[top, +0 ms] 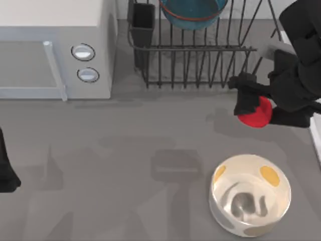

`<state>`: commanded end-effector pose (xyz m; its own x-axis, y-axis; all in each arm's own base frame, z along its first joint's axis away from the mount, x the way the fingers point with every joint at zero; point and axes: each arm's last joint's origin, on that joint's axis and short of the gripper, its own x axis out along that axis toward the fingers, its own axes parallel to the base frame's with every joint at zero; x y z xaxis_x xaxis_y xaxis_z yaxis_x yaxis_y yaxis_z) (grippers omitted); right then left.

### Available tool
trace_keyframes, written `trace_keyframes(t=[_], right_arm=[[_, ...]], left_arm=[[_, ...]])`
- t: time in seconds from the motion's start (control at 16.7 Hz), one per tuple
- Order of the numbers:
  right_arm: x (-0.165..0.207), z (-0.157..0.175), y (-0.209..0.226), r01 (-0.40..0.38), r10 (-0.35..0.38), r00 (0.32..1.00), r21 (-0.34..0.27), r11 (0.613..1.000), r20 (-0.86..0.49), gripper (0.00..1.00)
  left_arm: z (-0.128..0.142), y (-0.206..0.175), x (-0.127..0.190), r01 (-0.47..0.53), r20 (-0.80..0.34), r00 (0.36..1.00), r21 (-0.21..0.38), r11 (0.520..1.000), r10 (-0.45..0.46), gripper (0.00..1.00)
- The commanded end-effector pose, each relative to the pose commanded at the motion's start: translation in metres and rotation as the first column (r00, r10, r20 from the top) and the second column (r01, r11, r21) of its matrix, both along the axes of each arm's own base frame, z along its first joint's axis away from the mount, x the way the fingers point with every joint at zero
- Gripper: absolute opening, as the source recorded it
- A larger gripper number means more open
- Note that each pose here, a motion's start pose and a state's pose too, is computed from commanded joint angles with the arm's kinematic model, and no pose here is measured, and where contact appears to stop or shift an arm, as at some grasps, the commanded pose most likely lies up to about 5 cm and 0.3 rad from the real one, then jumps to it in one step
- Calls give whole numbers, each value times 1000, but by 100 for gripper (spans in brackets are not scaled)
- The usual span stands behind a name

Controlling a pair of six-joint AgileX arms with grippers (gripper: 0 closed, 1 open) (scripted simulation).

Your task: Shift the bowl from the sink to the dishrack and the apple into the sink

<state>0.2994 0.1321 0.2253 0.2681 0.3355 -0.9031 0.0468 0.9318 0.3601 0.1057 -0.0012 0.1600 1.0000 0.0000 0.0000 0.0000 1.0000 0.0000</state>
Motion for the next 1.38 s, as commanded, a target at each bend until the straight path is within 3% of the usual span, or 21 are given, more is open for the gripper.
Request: trace_keyframes(t=[0.24,0.42,0.6,0.84,1.14,1.38], right_arm=[[42,-5,-68,26,-77,944,161,987,320,0],[53,-6,-136,57,-154,789,179,982,595,0],[40,-8,-201,138,-181,594,122,983,784,0],[2,-14,-253,260,-118,408,9,965,905,0],[-29,-16,-268,337,18,285,-118,934,958,0],[-32,-16,-269,345,44,269,-139,928,962,0]], left_arm=[[0,0,0,0,0,1000,0,1000,0,100],[0,0,0,0,0,1000,0,1000,0,100],[0,0,0,0,0,1000,0,1000,0,100],[0,0,0,0,0,1000,0,1000,0,100],[0,0,0,0,0,1000,0,1000,0,100],[0,0,0,0,0,1000,0,1000,0,100]])
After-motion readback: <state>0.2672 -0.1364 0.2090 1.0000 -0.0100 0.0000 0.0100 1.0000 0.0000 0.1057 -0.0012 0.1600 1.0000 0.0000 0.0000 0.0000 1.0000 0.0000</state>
